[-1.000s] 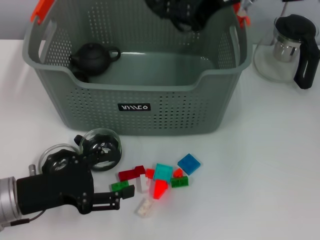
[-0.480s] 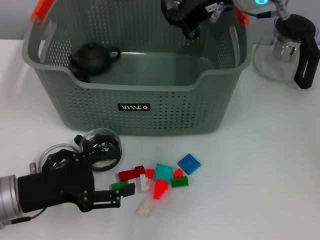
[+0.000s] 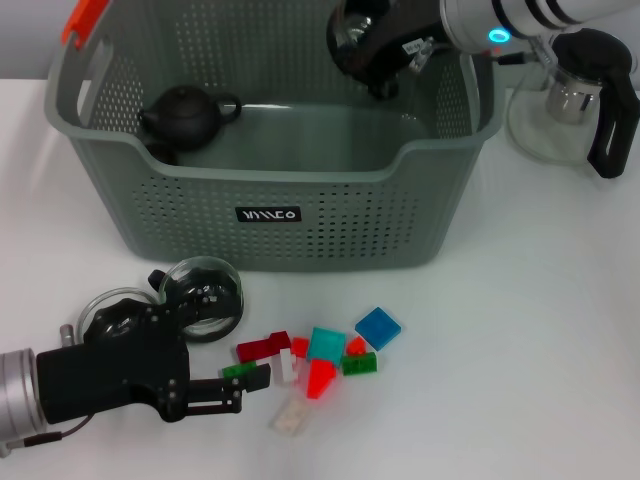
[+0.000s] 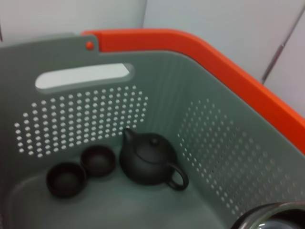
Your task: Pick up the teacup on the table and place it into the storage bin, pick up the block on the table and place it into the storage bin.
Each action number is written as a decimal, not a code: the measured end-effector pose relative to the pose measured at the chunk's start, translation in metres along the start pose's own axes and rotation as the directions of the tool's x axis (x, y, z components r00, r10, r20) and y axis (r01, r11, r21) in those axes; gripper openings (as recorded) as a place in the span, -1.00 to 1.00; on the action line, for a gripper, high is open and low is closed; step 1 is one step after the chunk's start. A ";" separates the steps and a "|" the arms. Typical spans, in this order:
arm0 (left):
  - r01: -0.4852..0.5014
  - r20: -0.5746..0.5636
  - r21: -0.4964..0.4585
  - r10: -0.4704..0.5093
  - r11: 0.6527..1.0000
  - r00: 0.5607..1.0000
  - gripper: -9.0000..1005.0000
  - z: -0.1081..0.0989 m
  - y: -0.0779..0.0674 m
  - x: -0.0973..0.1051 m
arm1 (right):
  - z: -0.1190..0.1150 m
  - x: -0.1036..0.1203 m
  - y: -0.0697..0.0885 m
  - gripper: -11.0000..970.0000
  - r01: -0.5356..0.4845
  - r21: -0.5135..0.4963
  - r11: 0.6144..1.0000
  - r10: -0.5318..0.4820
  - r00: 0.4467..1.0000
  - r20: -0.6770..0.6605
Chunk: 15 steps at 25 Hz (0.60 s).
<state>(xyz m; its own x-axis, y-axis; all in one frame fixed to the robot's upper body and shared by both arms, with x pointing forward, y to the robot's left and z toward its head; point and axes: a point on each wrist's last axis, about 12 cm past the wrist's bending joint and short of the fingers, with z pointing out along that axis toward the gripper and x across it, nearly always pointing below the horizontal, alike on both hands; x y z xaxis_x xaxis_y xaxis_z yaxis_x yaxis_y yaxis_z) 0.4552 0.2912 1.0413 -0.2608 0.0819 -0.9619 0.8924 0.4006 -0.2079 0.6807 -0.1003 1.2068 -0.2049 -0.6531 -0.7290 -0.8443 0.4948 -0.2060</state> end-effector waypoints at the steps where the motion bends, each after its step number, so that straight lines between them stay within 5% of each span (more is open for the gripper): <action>1: 0.000 0.000 0.000 0.000 1.000 1.000 0.86 0.000 0.000 0.000 | 0.001 0.002 0.000 -0.86 0.000 0.003 1.000 0.000 1.000 -0.003; 15: 0.002 -0.002 -0.004 -0.002 1.000 1.000 0.86 0.001 0.001 0.000 | 0.013 0.018 0.008 -0.86 0.022 -0.009 1.000 -0.022 0.998 -0.063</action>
<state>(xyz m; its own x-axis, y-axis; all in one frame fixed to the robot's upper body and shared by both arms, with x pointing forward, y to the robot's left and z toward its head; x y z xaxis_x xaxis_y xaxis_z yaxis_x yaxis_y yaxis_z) 0.4558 0.2910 1.0406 -0.2631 0.0833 -0.9612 0.8904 0.4046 -0.2086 0.6770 -0.1011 1.1835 -0.2170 -0.6987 -0.6817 -0.8528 0.4755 -0.2160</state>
